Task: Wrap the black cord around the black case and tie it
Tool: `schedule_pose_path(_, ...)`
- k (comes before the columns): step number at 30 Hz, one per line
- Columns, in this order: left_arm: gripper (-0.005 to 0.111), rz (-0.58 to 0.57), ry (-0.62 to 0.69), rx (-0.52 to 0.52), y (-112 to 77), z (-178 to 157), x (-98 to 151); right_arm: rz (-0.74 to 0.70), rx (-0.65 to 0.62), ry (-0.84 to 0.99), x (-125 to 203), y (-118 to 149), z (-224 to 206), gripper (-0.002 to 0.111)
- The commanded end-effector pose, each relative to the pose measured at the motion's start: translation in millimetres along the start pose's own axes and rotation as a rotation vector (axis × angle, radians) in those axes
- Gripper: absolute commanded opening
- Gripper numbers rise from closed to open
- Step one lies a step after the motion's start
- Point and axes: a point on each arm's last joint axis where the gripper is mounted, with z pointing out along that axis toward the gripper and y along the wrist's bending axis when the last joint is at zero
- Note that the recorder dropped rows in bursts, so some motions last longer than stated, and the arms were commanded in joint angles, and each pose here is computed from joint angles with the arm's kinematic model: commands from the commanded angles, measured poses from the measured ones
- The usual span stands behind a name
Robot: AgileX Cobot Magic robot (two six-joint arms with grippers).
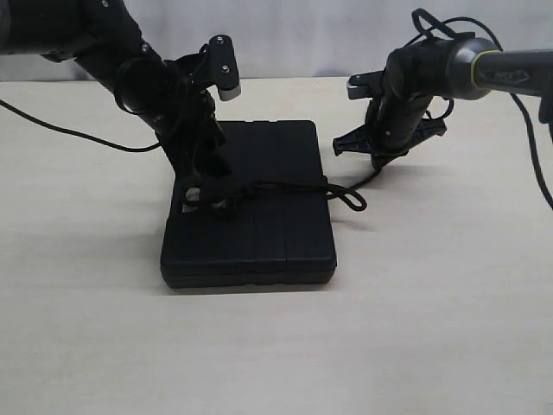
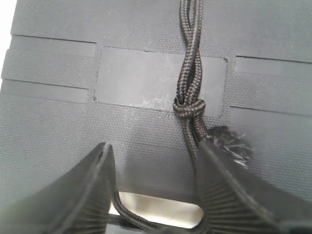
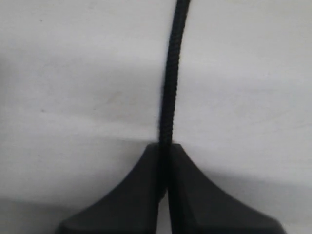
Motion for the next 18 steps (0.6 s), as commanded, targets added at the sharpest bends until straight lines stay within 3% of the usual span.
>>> schedule_pose_path(1,0.048,-0.008,-0.007,-0.002,-0.7,-4,-2,-0.135,0.046,0.221,32,-11,34,0.004)
schedule_pose_path(7,0.048,-0.005,0.000,0.015,-2.3,-4,-1,-0.168,-0.002,0.077,25,-2,16,0.004)
schedule_pose_path(18,0.048,0.008,0.018,0.024,-3.2,-4,1,-0.173,0.037,-0.162,2,-18,-81,0.004)
